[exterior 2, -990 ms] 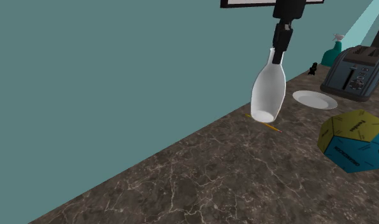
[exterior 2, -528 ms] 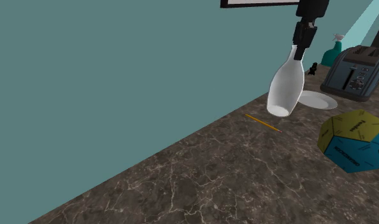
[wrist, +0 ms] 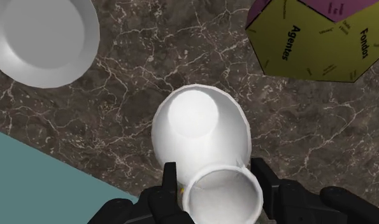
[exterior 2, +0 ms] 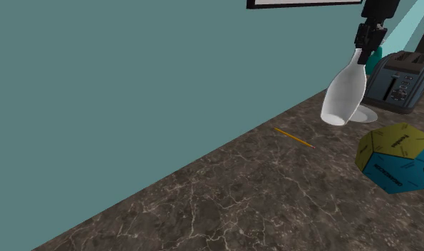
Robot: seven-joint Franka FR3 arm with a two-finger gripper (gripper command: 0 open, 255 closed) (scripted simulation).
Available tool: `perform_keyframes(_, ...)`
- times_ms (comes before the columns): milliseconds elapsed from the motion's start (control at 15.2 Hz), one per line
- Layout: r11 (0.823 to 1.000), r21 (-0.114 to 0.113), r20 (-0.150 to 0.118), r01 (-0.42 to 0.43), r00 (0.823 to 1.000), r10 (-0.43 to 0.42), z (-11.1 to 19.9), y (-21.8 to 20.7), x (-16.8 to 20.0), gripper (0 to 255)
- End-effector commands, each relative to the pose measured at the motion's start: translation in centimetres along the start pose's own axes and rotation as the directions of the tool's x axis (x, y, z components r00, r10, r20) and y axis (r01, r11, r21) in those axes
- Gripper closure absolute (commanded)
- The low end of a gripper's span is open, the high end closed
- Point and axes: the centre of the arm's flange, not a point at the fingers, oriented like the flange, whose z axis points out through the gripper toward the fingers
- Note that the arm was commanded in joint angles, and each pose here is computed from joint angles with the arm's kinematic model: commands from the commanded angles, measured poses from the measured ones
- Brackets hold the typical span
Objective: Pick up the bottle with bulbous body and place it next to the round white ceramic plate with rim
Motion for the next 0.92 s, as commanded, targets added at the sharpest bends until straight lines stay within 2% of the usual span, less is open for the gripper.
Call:
perform_keyframes(0, 1.000, -0.001, 0.000, 0.003, 1.000, -0.003, 0.0, 1.8, -1.9, 255)
perform_keyframes(396, 1.000, -0.001, 0.000, 0.003, 1.000, -0.003, -0.1, 6.7, -8.4, 255)
perform_keyframes(858, 1.000, -0.001, 0.000, 0.003, 1.000, -0.003, 3.6, 6.8, -8.4, 255)
